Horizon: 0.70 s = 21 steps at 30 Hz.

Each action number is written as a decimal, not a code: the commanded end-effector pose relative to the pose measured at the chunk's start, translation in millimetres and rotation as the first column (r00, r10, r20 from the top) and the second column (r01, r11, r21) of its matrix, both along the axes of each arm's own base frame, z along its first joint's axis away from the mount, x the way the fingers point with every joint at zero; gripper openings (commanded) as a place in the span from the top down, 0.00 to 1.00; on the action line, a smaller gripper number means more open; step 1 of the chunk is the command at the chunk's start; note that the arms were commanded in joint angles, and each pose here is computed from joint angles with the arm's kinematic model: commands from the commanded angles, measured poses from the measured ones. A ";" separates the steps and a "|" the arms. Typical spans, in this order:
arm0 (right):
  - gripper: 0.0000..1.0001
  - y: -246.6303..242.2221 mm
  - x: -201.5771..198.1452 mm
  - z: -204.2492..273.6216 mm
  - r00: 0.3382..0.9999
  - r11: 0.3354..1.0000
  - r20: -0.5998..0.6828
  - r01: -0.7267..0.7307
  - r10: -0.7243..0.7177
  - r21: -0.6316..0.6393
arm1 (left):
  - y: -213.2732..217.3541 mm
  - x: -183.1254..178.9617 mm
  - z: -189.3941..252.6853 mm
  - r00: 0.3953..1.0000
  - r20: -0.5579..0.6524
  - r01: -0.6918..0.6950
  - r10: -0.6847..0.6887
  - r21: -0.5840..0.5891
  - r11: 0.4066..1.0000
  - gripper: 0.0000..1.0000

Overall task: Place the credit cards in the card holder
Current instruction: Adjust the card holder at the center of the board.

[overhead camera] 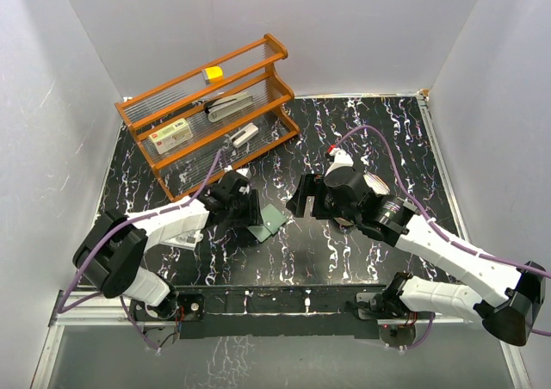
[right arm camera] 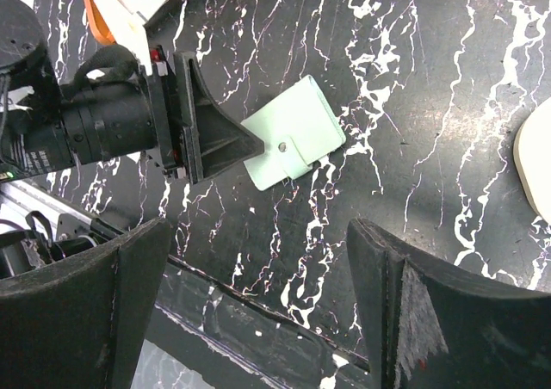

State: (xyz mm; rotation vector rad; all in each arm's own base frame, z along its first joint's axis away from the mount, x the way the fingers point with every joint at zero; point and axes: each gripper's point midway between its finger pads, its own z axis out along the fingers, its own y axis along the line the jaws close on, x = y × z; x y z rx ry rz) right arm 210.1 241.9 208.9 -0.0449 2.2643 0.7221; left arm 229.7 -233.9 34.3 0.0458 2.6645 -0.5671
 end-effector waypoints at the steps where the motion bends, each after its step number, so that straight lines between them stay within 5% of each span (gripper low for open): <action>1: 0.19 -0.9 4.8 12.4 0.999 1.000 0.045 0.005 -0.006 0.023 | 6.3 17.6 17.9 0.997 0.072 -0.007 0.003 0.052 0.999 0.51; 7: 0.19 -2.6 5.2 3.6 0.999 1.000 0.034 0.013 -0.013 0.003 | 12.1 21.7 18.1 0.997 0.081 -0.011 0.004 0.090 0.996 0.48; 16: 0.19 -1.4 5.5 -3.4 1.000 1.000 0.024 0.004 -0.003 -0.015 | 8.1 6.1 -23.8 0.990 -0.059 0.135 -0.128 0.138 0.981 0.45; 18: 0.19 -0.8 5.6 -3.4 1.000 1.000 0.025 0.001 0.000 -0.014 | 3.4 2.8 -24.6 0.988 -0.069 0.144 -0.137 0.107 0.984 0.50; 21: 0.20 -1.0 5.7 -4.6 1.000 1.000 0.023 0.000 0.000 -0.020 | -3.4 -1.8 -19.6 0.989 -0.081 0.128 -0.124 0.053 0.990 0.72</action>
